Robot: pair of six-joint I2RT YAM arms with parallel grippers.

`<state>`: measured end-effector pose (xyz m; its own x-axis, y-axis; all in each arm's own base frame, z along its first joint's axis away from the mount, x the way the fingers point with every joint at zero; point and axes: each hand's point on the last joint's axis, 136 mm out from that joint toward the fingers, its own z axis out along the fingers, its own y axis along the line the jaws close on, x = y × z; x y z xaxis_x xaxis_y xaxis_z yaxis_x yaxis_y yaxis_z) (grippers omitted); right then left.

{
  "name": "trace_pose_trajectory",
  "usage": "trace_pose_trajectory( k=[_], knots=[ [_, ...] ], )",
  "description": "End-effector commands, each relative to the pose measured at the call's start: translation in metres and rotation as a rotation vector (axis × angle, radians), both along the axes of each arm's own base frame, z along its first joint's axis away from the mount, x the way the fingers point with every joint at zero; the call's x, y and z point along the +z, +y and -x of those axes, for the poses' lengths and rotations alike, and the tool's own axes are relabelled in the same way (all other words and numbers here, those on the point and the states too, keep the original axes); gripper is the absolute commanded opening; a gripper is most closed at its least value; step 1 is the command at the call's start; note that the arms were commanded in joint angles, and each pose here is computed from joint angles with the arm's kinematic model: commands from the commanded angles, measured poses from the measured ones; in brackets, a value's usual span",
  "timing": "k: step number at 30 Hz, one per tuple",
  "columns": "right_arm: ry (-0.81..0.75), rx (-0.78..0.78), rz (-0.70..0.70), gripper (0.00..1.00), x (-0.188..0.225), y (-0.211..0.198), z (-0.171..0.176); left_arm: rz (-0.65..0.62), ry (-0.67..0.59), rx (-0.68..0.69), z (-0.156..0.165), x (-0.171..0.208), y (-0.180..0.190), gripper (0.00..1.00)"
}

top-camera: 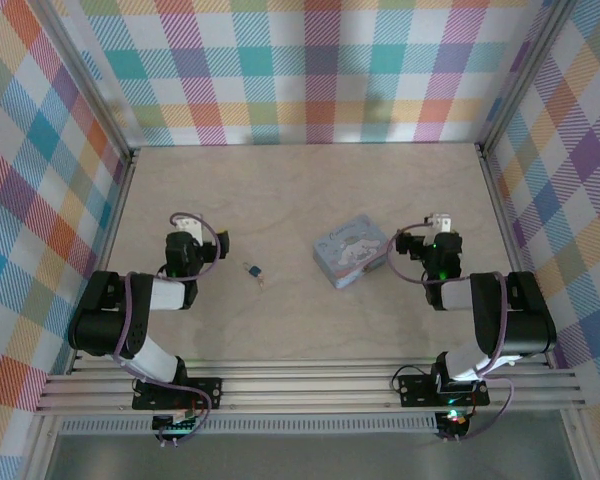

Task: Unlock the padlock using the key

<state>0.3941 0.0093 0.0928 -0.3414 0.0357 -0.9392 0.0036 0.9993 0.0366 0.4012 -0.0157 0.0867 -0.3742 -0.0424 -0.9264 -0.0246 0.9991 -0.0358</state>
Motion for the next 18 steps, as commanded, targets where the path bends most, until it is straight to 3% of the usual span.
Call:
trace_pose_trajectory(
  k=[1,18],
  knots=[
    [0.021,0.024,-0.036,1.0,-0.0011,0.0015,-0.0027,0.029,0.042,-0.006,0.0021,-0.0086,0.0004,1.0],
    [0.026,0.029,-0.034,1.0,-0.0017,0.0027,-0.0037,0.03,0.039,-0.004,0.0018,-0.0078,0.001,1.0]
  ],
)
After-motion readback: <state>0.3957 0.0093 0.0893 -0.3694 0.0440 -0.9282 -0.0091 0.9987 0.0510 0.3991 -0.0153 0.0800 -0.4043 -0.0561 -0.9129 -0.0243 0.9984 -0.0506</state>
